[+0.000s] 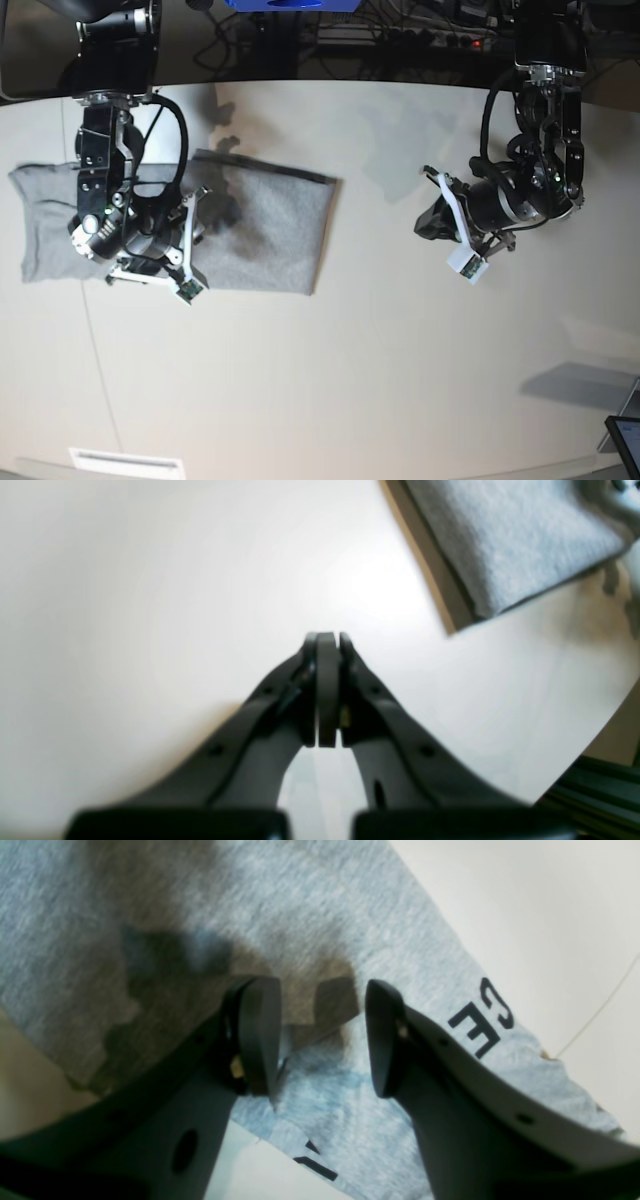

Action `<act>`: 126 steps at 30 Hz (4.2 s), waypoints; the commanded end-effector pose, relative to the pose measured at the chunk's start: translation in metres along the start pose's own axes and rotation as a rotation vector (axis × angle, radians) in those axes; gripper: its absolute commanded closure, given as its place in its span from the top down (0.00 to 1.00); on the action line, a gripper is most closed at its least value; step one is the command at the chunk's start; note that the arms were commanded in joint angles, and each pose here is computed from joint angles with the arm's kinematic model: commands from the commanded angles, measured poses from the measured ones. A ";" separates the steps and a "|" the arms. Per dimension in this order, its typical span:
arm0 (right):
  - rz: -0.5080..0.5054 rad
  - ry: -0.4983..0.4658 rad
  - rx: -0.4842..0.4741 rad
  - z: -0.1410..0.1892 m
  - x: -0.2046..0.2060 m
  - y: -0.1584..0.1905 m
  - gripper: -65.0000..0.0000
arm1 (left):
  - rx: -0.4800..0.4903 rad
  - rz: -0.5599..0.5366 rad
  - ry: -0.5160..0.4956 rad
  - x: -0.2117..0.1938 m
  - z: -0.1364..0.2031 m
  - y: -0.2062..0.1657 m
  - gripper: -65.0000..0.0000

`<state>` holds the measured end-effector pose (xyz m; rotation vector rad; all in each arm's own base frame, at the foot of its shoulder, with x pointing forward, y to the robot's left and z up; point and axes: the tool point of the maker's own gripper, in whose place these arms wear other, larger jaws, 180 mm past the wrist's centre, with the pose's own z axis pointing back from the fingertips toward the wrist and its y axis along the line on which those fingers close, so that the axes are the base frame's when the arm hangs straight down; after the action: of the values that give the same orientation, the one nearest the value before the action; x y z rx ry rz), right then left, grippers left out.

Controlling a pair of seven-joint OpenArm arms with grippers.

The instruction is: Fold the T-shirt properly

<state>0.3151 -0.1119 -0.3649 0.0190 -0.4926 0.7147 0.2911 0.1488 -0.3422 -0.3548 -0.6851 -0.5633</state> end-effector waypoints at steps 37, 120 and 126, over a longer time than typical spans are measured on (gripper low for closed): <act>-0.068 0.008 0.007 -0.013 0.007 -0.030 0.42 | 0.096 0.091 -0.030 -0.012 0.023 0.037 0.00; -0.078 -0.020 0.009 -0.023 0.034 -0.058 0.41 | 0.153 0.089 0.043 -0.031 0.008 0.039 0.00; -0.064 -0.024 -0.040 -0.011 0.032 -0.073 0.41 | 0.150 0.088 0.037 -0.030 0.008 0.038 0.00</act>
<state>0.3704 -0.1419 -0.3721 0.0294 -0.4569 0.6406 0.2806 0.1935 -0.3756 -0.2336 -0.6149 -0.4186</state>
